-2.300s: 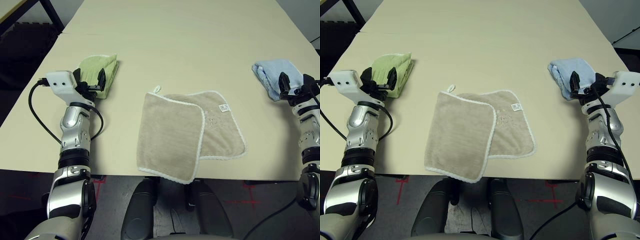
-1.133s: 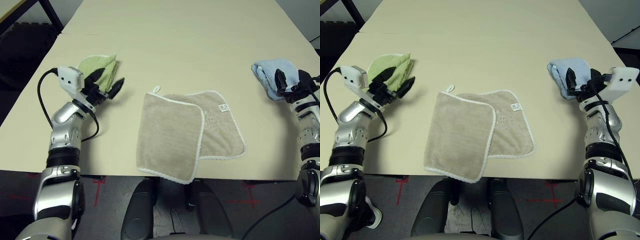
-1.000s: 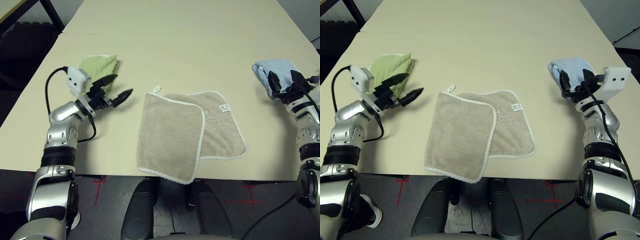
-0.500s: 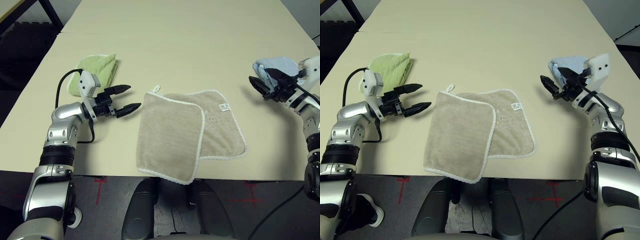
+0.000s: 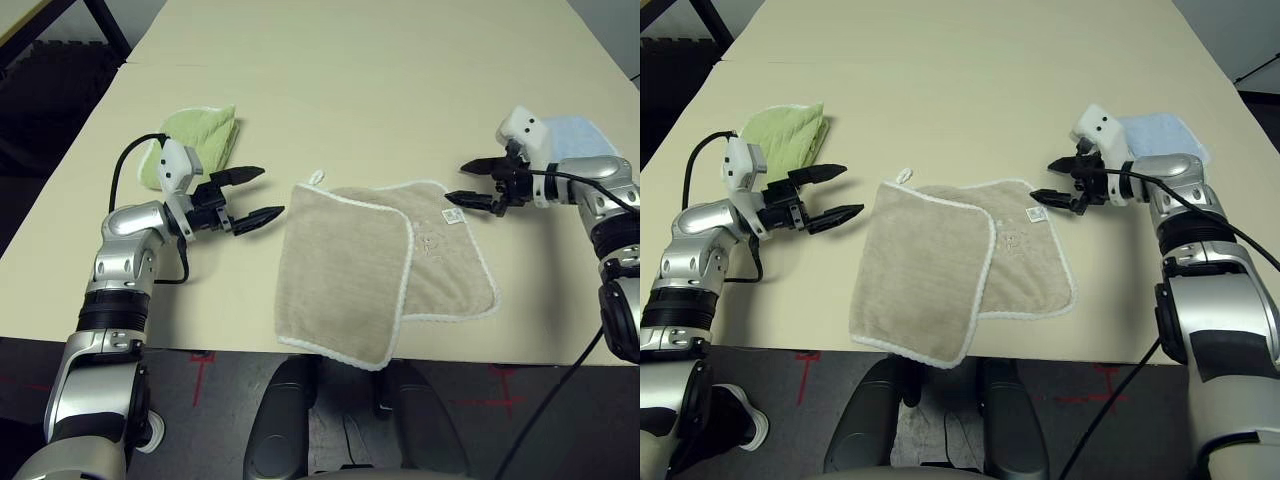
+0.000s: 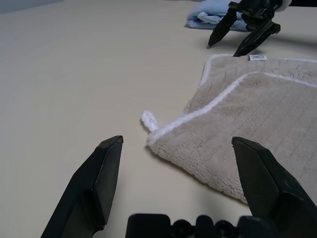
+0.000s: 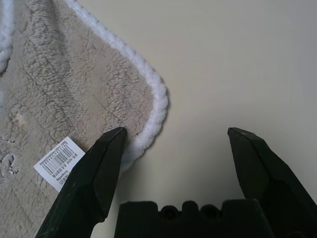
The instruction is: Fold the towel and set it aside.
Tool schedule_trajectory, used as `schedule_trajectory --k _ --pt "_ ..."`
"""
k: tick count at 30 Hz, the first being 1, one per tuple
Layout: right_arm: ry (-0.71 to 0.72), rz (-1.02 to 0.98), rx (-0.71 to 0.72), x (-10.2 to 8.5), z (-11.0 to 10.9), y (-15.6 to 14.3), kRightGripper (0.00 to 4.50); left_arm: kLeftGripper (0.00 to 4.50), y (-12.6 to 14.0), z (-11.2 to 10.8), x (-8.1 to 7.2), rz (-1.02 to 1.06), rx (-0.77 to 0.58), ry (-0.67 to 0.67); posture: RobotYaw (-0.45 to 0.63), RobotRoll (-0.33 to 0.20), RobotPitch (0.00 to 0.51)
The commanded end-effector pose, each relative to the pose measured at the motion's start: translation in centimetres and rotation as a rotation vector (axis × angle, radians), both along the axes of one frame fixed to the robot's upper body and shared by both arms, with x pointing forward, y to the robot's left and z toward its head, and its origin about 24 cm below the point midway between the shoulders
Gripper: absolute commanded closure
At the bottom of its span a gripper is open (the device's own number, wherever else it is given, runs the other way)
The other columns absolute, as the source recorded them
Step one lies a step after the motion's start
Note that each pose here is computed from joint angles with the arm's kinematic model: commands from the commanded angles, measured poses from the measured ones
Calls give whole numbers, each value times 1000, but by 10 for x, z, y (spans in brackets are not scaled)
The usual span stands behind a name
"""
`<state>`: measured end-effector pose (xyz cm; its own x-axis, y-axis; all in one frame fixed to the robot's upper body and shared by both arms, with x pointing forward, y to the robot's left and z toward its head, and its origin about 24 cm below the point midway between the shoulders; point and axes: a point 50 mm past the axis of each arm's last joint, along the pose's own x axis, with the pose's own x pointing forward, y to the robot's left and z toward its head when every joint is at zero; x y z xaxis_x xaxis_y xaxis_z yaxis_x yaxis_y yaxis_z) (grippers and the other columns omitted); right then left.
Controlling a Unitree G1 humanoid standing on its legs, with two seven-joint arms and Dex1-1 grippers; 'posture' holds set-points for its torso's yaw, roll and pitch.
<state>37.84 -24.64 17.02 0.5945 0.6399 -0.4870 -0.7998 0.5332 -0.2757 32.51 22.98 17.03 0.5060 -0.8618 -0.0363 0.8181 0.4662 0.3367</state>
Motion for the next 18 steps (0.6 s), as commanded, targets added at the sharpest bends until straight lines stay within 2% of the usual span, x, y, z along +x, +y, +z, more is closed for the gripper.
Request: schedule_trajectory --k 1,11,14,18 --pt "21 14 -59 1 -8 4 0 25 -1 -6 -3 -5 17 21 10 0 268" --pt "22 64 -27 5 -10 24 0 25 -3 -7 -4 -6 18 27 10 0 264" --pt "31 64 -24 5 -11 25 626 0 -3 -8 -4 -7 19 30 7 0 264" --pt "47 68 -54 4 -12 23 1973 0 -3 -8 -4 -10 21 34 2 0 264"
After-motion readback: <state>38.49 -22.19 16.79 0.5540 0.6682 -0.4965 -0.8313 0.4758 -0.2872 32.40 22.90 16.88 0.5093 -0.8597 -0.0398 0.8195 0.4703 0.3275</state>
